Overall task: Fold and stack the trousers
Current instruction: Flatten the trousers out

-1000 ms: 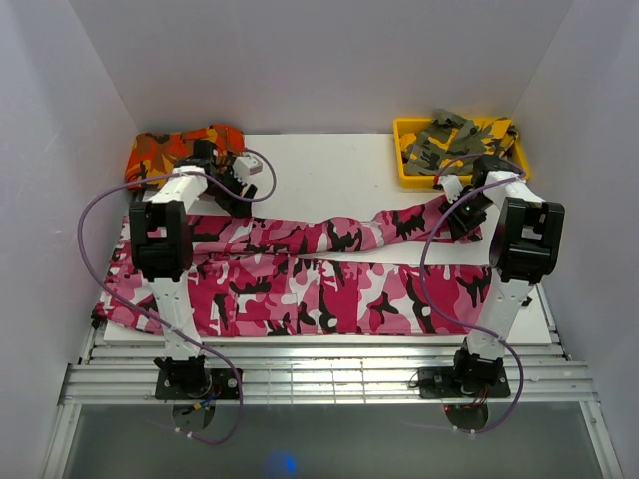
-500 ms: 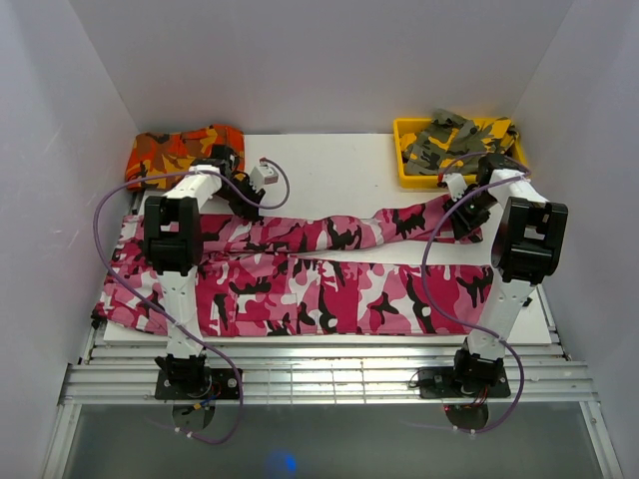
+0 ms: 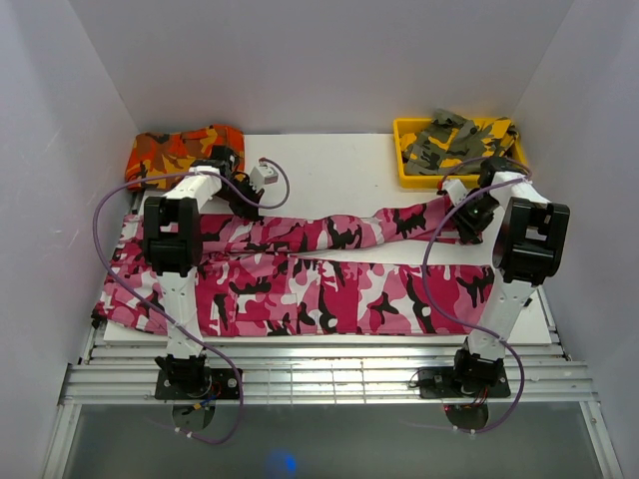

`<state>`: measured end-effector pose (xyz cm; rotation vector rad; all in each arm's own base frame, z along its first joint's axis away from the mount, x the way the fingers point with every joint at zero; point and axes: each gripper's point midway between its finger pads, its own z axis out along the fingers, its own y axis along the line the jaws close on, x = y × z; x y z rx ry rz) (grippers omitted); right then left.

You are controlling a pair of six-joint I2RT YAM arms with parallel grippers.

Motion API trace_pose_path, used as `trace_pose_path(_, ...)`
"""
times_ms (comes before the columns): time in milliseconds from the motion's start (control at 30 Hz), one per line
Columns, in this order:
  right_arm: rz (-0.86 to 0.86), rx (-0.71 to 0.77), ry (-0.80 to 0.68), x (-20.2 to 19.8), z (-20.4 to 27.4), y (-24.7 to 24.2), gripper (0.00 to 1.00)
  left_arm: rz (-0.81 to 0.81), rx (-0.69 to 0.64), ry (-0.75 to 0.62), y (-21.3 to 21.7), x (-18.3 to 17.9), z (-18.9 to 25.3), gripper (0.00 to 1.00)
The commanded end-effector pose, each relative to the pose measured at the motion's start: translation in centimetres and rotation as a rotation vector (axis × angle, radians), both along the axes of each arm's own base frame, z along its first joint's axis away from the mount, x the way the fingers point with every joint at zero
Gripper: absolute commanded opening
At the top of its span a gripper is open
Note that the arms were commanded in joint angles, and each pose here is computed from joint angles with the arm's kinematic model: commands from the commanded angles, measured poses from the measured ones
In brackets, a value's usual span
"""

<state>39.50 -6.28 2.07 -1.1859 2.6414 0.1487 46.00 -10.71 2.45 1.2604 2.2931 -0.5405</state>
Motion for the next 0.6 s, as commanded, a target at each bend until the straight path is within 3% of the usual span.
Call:
trace_pose_path(0,0.078,-0.085,-0.026,0.3,0.3,-1.8,0.47,0.006,0.008,0.066,-0.3,-1.9,-1.0,0.0)
trace_pose_path(67,0.086,-0.102,-0.017,0.1,-0.5,-2.1,0.31,0.016,-0.006,0.055,-0.5,-1.7,-0.4,0.0)
trace_pose_path(100,0.095,-0.121,-0.027,0.4,-0.5,-2.4,0.13,0.025,-0.013,0.046,-0.6,-1.4,-0.1,0.0)
trace_pose_path(133,0.101,-0.126,-0.029,0.3,-0.6,-2.6,0.08,0.043,-0.02,0.045,-0.7,-1.3,0.3,0.0)
trace_pose_path(400,0.088,-0.145,-0.191,0.6,5.5,-5.5,0.08,0.326,-0.082,-0.126,2.9,3.7,5.5,0.0)
trace_pose_path(567,0.118,-0.168,-0.203,-0.8,6.2,-6.2,0.08,0.476,-0.017,-0.241,5.8,4.9,6.3,0.0)
